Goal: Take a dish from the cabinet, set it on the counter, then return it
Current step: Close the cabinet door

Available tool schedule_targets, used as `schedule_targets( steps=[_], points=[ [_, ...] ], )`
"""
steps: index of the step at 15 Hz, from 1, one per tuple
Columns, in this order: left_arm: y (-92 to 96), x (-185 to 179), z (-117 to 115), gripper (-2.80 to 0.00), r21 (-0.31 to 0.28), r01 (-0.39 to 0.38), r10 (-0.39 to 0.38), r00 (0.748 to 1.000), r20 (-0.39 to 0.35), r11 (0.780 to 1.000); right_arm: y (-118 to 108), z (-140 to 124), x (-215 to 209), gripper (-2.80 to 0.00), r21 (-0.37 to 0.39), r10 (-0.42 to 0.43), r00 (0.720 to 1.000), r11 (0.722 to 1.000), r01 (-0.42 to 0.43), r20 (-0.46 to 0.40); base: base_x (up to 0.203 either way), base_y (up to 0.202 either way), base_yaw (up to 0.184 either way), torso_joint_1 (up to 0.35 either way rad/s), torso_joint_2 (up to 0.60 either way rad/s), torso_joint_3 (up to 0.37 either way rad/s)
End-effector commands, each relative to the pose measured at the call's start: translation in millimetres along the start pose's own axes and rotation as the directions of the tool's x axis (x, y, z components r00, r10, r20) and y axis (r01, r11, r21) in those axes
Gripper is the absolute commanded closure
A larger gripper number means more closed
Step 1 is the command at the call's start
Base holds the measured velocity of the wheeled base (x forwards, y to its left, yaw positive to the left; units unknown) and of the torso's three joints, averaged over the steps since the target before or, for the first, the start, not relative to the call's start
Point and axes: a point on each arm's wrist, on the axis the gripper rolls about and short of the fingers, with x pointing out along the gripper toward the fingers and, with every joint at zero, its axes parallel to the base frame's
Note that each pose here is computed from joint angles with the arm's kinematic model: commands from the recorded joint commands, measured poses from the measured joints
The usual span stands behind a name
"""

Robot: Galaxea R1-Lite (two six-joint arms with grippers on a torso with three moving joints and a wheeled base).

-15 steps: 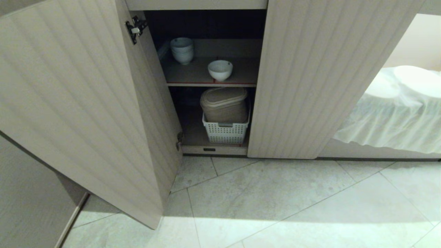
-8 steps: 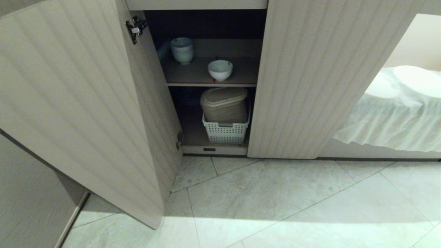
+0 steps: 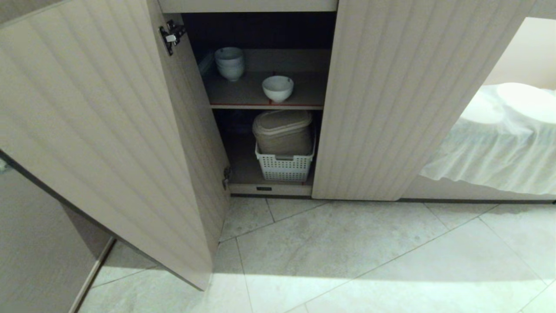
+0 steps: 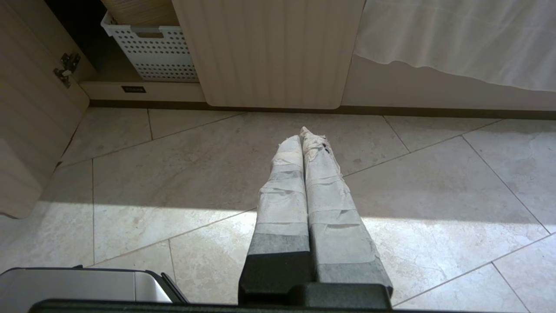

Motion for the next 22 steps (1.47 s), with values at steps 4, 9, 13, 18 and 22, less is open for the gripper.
schedule_targets(
  steps=[4,9,13,18,22],
  points=[
    [-8.1,3,-3,0.00,0.011,0.044,-0.044,0.999,-0.020,0.999,0,0,0,0.00,0.000,0.000,1.000,1.000,0.000,0.001,0.000,0.000,0.000,0.000,0.00,0.000],
    [-15.0,6,-10,0.00,0.014,0.086,-0.085,0.995,-0.045,0.996,0,0,0,0.00,0.001,0.000,1.000,1.000,0.000,0.000,0.000,0.000,0.000,0.000,0.00,0.000],
    [-22.3,10,-14,0.00,0.016,0.133,-0.131,0.989,-0.073,0.991,0,0,0,0.00,0.000,0.001,1.000,1.000,-0.001,0.002,0.000,0.000,0.000,0.000,0.00,0.000],
    [-30.4,16,-18,0.00,0.009,0.187,-0.186,0.977,-0.105,0.982,0,0,0,0.00,0.000,0.000,1.000,1.000,0.000,0.000,0.000,0.000,0.000,0.000,0.00,0.000],
    [-35.6,22,-20,0.00,0.007,0.234,-0.231,0.963,-0.137,0.972,0,0,0,0.00,0.000,0.000,1.000,1.000,0.000,0.001,0.000,0.000,0.000,0.000,0.00,0.000]
  ],
)
